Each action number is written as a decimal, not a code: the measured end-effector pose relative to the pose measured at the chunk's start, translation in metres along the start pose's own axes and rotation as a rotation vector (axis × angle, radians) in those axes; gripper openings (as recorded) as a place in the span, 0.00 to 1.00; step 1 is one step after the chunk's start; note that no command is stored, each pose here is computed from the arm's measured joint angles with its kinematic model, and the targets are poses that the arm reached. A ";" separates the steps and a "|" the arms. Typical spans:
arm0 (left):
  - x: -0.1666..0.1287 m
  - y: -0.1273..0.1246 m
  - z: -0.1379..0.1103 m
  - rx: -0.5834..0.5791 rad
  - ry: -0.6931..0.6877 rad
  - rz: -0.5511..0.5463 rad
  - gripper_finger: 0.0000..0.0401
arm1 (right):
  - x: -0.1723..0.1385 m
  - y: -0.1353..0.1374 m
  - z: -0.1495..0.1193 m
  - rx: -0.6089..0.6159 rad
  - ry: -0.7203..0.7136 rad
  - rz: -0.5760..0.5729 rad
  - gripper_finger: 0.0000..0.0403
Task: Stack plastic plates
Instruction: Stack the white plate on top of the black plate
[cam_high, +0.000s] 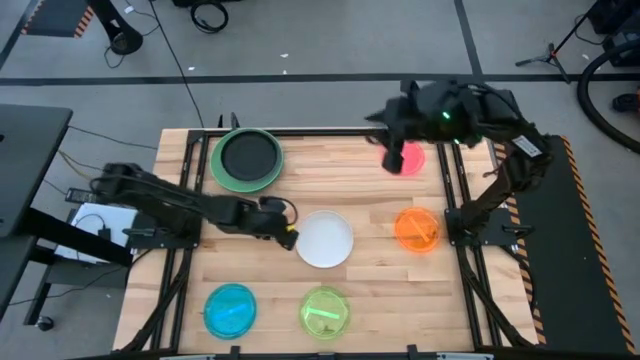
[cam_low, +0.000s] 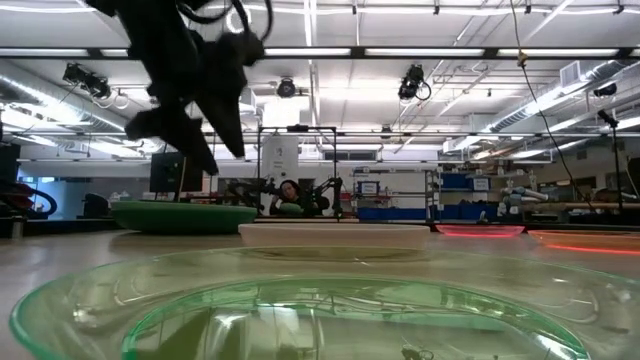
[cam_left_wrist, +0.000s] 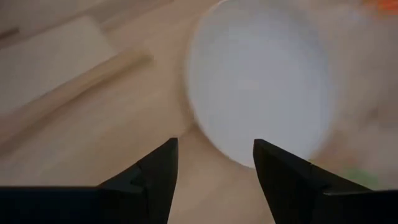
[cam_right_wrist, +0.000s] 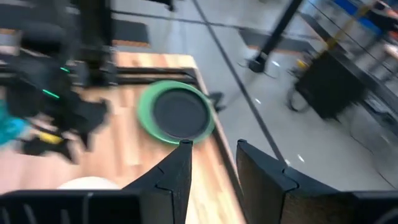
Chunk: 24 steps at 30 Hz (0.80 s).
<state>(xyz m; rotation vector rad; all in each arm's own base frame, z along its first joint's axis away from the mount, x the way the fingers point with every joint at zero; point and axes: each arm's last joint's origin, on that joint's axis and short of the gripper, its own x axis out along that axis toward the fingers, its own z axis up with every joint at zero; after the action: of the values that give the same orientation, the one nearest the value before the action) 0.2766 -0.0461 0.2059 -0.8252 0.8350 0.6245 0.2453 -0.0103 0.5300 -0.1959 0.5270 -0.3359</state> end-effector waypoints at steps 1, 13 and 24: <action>0.007 -0.003 0.000 -0.010 0.008 0.027 0.53 | -0.006 0.006 0.001 -0.009 -0.014 0.025 0.33; 0.058 -0.028 -0.008 -0.217 0.034 0.130 0.53 | -0.087 0.061 -0.031 -0.052 0.073 0.326 0.32; 0.087 -0.023 -0.029 -0.307 0.043 0.237 0.52 | -0.140 0.127 -0.054 -0.055 0.054 0.508 0.32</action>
<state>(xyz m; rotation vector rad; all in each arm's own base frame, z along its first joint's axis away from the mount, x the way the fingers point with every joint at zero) 0.3288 -0.0688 0.1308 -1.0278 0.8961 0.9640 0.1373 0.1523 0.5146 -0.1005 0.6193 0.1686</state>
